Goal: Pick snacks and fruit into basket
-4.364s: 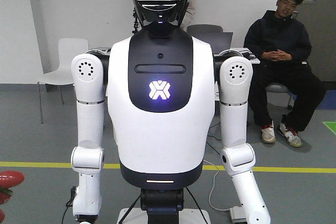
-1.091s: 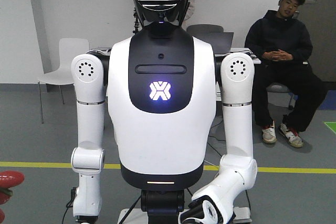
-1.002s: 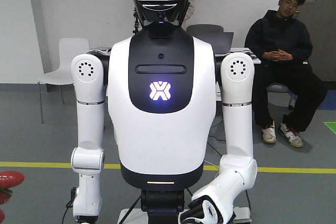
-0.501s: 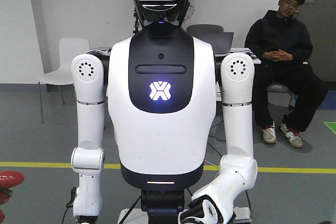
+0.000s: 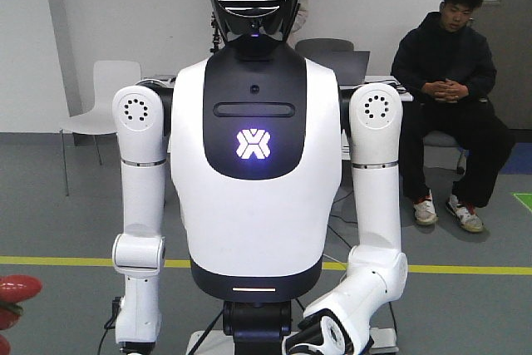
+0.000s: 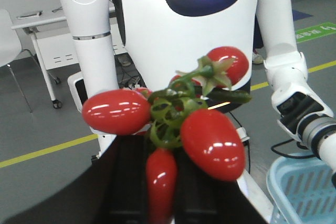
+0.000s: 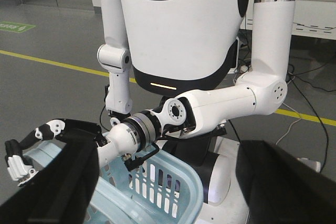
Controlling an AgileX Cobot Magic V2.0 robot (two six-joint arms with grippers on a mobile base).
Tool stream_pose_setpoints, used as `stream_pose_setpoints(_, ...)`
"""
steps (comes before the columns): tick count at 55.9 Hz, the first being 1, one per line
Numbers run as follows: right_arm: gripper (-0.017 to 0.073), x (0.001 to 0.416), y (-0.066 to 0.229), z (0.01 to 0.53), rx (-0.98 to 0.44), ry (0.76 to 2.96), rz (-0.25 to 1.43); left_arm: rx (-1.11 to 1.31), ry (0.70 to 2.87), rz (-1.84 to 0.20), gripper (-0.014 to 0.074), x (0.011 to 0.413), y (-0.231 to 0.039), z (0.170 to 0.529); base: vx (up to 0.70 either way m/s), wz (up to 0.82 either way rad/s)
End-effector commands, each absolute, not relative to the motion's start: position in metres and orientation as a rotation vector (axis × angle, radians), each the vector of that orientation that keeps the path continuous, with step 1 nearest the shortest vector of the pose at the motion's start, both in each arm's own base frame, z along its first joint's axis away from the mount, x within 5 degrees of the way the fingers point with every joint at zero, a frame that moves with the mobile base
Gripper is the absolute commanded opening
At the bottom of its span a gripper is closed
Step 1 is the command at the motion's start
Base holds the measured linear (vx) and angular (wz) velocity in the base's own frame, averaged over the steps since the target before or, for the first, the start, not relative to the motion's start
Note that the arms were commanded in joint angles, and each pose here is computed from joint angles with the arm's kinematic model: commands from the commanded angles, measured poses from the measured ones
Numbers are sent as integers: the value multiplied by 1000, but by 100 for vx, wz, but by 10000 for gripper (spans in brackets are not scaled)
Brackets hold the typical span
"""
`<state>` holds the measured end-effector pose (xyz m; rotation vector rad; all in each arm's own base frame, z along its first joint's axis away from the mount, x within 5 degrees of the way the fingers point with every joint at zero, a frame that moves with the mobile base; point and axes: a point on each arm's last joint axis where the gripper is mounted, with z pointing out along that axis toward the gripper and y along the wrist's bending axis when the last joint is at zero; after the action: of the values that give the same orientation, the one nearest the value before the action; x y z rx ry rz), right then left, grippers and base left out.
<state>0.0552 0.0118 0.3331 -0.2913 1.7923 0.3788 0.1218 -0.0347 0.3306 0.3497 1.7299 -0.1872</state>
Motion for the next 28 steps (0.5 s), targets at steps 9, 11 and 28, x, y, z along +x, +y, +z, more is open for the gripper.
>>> stream_pose_setpoints(9, 579, 62, 19, 346, -325, 1721, 368, 477, 1723, -427, -7, 124, -60, 335, 0, 0)
stream_pose_setpoints(11, 579, 63, 20, 345, -328, 1726, 366, 513, 1704, -450, -7, 124, -64, 335, 0, 0)
stream_pose_setpoints(28, 579, 71, 32, 344, -345, 1754, 392, 744, 1617, -753, -6, 135, -116, 336, 0, 0)
